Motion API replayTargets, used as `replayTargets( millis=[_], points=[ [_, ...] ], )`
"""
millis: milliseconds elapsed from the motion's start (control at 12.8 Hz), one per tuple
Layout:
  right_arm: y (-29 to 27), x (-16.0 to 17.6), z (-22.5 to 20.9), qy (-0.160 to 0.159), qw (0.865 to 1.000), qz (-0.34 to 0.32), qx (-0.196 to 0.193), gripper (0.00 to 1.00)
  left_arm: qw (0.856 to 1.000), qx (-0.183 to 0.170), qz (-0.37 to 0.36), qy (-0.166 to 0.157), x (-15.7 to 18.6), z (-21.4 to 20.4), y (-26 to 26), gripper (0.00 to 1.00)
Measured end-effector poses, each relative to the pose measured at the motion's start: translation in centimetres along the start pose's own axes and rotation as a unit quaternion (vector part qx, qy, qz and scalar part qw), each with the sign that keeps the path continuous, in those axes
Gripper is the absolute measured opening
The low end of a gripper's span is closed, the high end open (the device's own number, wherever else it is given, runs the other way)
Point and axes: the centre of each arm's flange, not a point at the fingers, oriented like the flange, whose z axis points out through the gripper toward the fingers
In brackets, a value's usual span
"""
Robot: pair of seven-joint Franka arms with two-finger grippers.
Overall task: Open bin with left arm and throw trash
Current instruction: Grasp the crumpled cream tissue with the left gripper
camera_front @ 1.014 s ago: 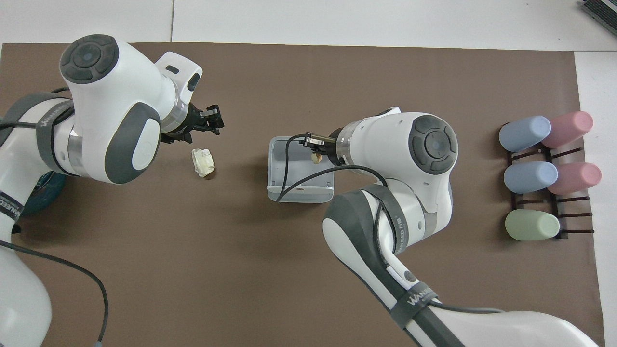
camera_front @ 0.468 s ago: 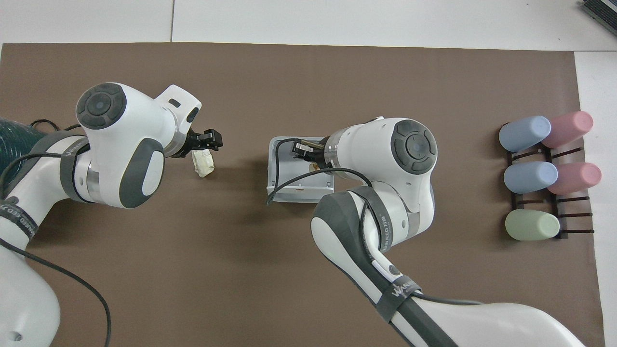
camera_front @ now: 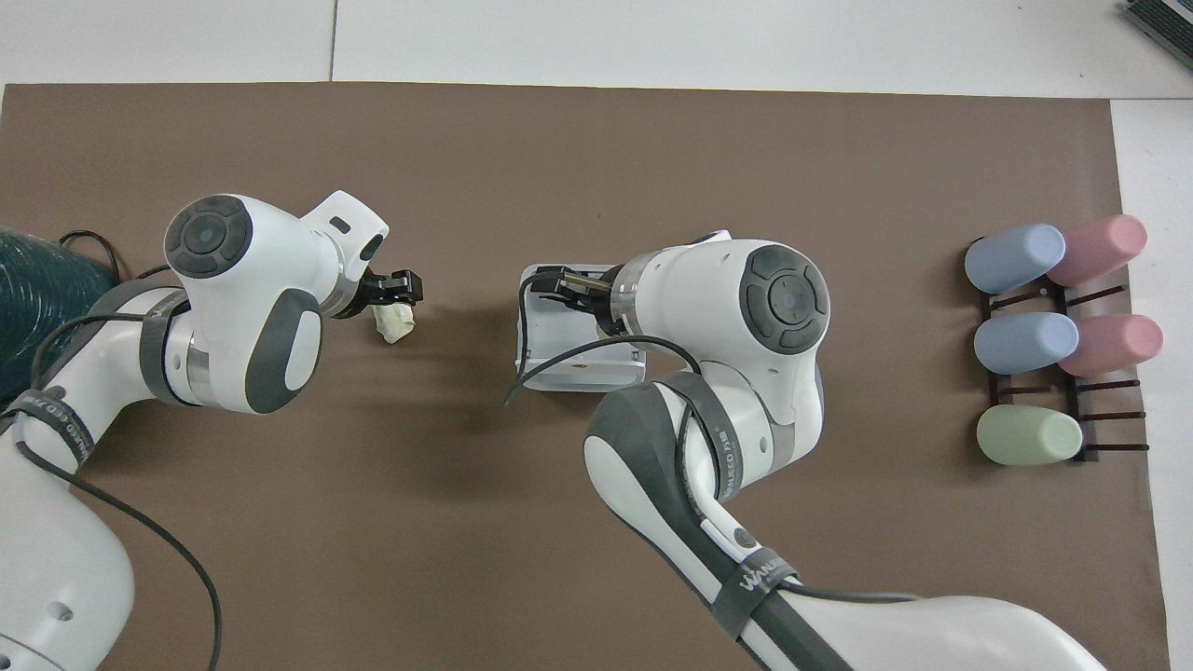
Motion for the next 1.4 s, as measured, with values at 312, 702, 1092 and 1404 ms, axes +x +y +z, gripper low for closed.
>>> replayTargets(
  millis=[312, 702, 1092, 1404],
  points=[
    [-0.7, -0.6, 0.0, 0.004, 1.000, 0.007, 0.006, 1.00, 1.000, 0.000, 0.002, -0.002, -0.2, 0.2, 0.0, 0.20],
    [-0.7, -0.5, 0.0, 0.004, 1.000, 0.007, 0.006, 1.00, 1.000, 0.000, 0.002, -0.001, -0.2, 0.2, 0.0, 0.03],
    [-0.7, -0.5, 0.0, 0.004, 1.000, 0.007, 0.006, 0.84, 1.000, -0.006, 0.002, 0.017, 1.0, -1.5, 0.4, 0.03],
    [-0.9, -0.8, 0.1, 0.002, 1.000, 0.019, 0.006, 0.36, 1.000, -0.009, 0.003, 0.013, 3.1, -6.1, 1.6, 0.03]
  ],
)
